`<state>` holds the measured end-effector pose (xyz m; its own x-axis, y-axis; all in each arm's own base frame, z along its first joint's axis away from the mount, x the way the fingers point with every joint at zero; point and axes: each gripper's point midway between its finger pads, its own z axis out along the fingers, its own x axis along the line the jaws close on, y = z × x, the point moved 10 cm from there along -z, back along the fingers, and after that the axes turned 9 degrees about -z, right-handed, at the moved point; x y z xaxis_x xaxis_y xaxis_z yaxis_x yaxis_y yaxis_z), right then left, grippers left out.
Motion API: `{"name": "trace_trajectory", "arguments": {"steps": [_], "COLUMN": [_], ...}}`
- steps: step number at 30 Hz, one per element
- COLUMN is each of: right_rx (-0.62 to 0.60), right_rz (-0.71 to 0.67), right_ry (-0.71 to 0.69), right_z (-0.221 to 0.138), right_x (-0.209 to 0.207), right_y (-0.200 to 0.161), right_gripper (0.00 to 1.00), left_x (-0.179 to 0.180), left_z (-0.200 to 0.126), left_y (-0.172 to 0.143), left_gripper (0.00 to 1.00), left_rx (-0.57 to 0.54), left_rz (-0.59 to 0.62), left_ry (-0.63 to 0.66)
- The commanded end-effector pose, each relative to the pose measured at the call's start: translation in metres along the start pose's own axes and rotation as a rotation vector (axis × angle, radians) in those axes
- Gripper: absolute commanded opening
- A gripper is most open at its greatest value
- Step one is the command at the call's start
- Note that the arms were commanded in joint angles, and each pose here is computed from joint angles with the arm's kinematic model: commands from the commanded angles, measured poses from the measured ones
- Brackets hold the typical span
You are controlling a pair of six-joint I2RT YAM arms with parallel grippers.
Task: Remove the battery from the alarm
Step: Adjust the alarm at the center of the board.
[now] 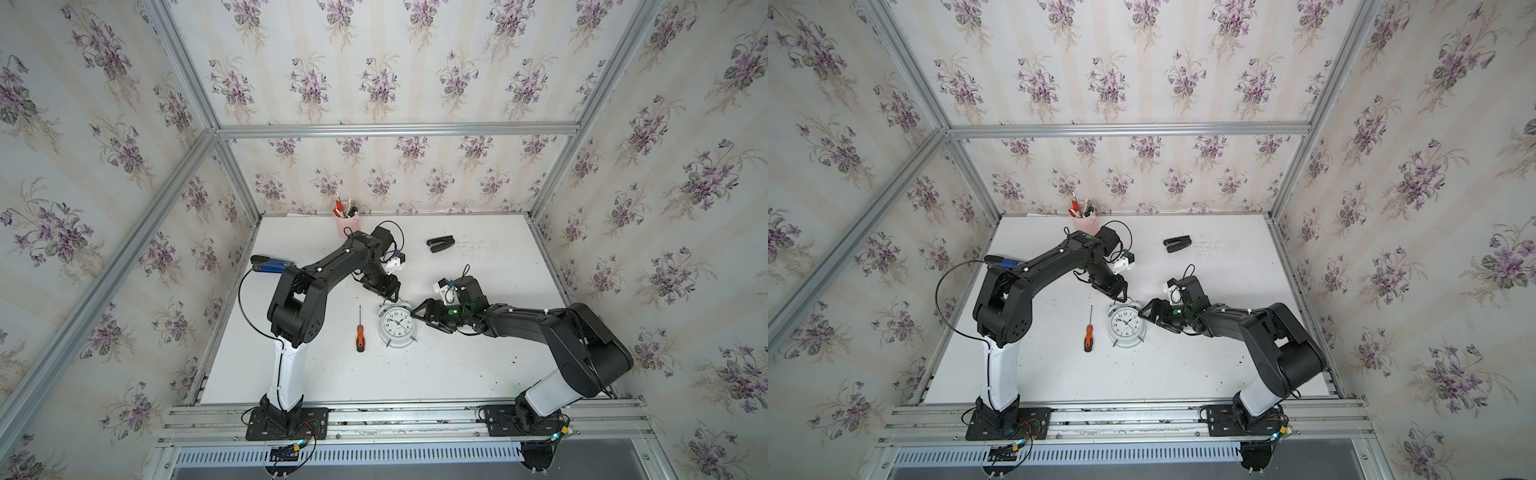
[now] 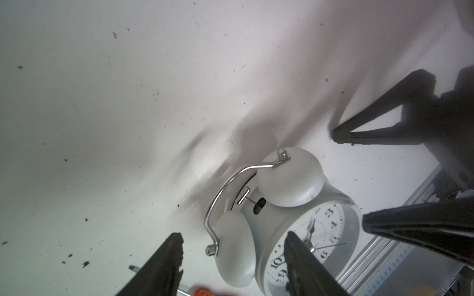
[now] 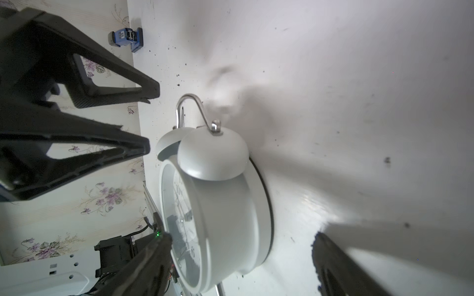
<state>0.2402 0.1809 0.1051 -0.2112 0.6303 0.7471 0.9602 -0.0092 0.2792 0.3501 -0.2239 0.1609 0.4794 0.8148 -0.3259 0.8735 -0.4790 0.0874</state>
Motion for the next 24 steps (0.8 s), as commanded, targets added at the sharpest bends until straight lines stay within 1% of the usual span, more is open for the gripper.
{"name": "trace_trajectory", "arguments": {"steps": [1,4,6,7,9,13,15,18,20,22,23,24], "right_rx": [0.009,0.010,0.010,0.013,0.016,0.020,0.022,0.024,0.025,0.025,0.026,0.026], "right_rz": [-0.004,0.000,-0.001,0.000,0.001,0.003,0.002,0.001,0.000,-0.001,-0.003,-0.005], "right_ry": [-0.004,-0.001,-0.001,-0.003,-0.002,-0.002,0.005,0.007,0.007,0.009,0.009,0.008], "right_z": [0.002,0.003,0.003,0.003,0.003,0.004,0.005,0.006,0.006,0.006,0.006,0.006], "right_x": [-0.002,-0.003,-0.003,-0.003,-0.004,-0.005,-0.005,-0.005,-0.005,-0.004,-0.004,-0.003], "right_y": [-0.001,-0.001,-0.001,-0.002,-0.002,-0.003,-0.003,-0.002,-0.002,-0.001,0.000,0.000], "right_gripper": [0.87,0.85,0.84,0.83,0.81,0.79,0.77,0.75,0.75,0.74,0.74,0.73], "left_x": [0.005,0.008,0.009,0.009,0.010,0.009,0.008,0.008,0.006,0.008,0.008,0.010], "left_z": [0.009,0.016,0.018,0.019,0.020,0.020,0.022,0.026,0.026,0.027,0.028,0.027], "left_y": [-0.003,-0.001,0.000,0.001,0.003,0.008,0.009,0.008,0.006,0.005,0.005,0.005], "left_gripper": [0.63,0.57,0.56,0.52,0.50,0.40,0.37,0.27,0.24,0.24,0.22,0.18], "left_rx": [0.040,0.044,0.041,0.041,0.041,0.026,0.038,0.068,0.077,0.091,0.099,0.100], "left_rz": [0.006,-0.006,-0.009,-0.011,-0.010,0.008,0.013,0.022,0.029,0.031,0.030,0.029], "left_ry": [0.028,0.039,0.035,0.038,0.039,0.027,0.009,-0.011,-0.032,-0.028,-0.020,-0.015]}}
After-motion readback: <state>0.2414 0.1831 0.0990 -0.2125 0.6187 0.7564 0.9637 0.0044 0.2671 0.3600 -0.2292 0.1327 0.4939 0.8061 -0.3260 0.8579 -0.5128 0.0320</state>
